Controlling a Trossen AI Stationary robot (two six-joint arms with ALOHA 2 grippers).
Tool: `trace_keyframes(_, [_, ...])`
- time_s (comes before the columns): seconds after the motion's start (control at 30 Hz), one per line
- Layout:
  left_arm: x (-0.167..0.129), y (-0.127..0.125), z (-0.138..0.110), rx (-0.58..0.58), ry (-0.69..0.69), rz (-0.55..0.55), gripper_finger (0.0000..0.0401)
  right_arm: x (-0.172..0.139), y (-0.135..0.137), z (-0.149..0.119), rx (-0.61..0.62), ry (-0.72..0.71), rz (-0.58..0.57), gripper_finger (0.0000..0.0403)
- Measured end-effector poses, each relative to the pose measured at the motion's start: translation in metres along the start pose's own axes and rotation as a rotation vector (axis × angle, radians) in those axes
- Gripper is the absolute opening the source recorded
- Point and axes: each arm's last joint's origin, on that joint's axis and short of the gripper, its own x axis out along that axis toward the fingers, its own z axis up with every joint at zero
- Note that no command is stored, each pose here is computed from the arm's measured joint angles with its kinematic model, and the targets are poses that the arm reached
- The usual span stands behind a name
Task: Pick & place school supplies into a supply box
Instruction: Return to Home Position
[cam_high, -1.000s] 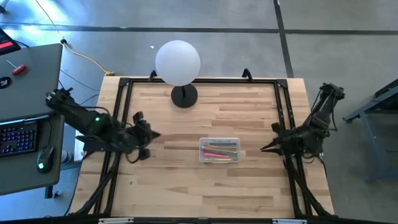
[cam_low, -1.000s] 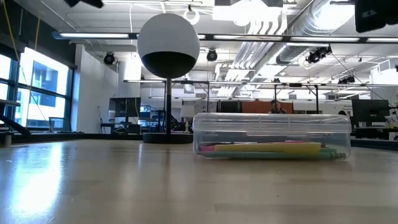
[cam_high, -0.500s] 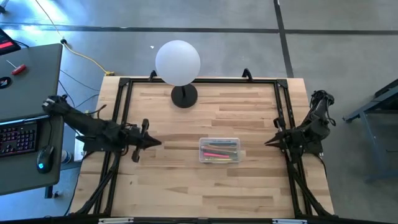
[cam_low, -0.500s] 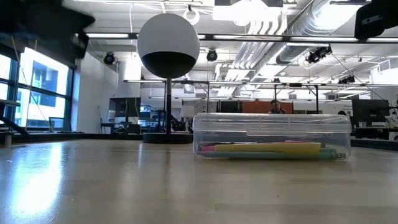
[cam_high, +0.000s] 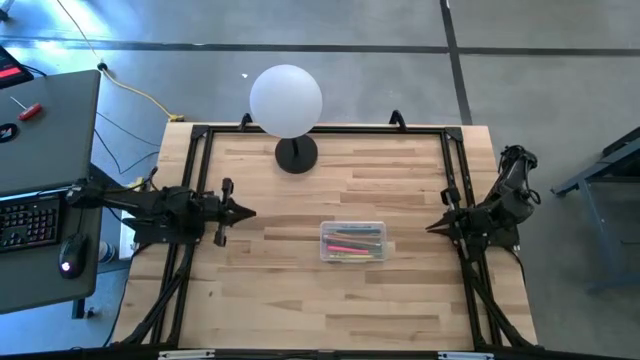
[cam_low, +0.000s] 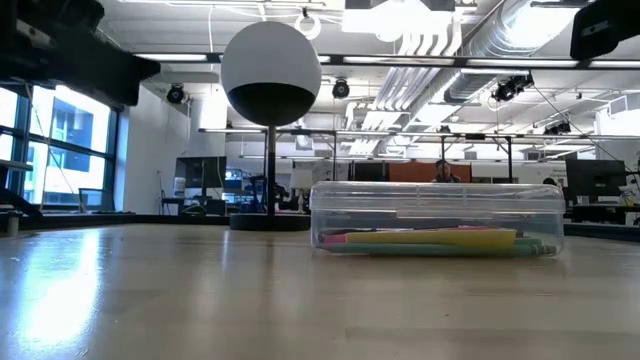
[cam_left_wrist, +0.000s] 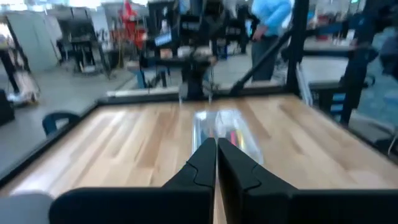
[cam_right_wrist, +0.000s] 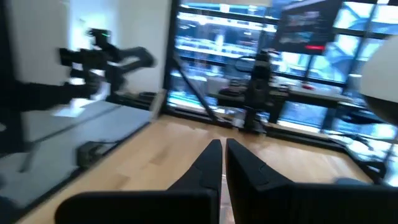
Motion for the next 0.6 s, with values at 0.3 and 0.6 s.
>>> trace_keyframes(0.3, [-0.002,0.004,-0.013,-0.061,0.132,0.028,0.0048,0.010,0.008,-0.031,-0.026,-0.023,-0.163,0.0000])
trace_keyframes(0.6, [-0.004,0.004,-0.023,-0.120,0.229,0.043,0.0049,0.013,0.019,-0.044,0.020,-0.073,0.052,0.0000])
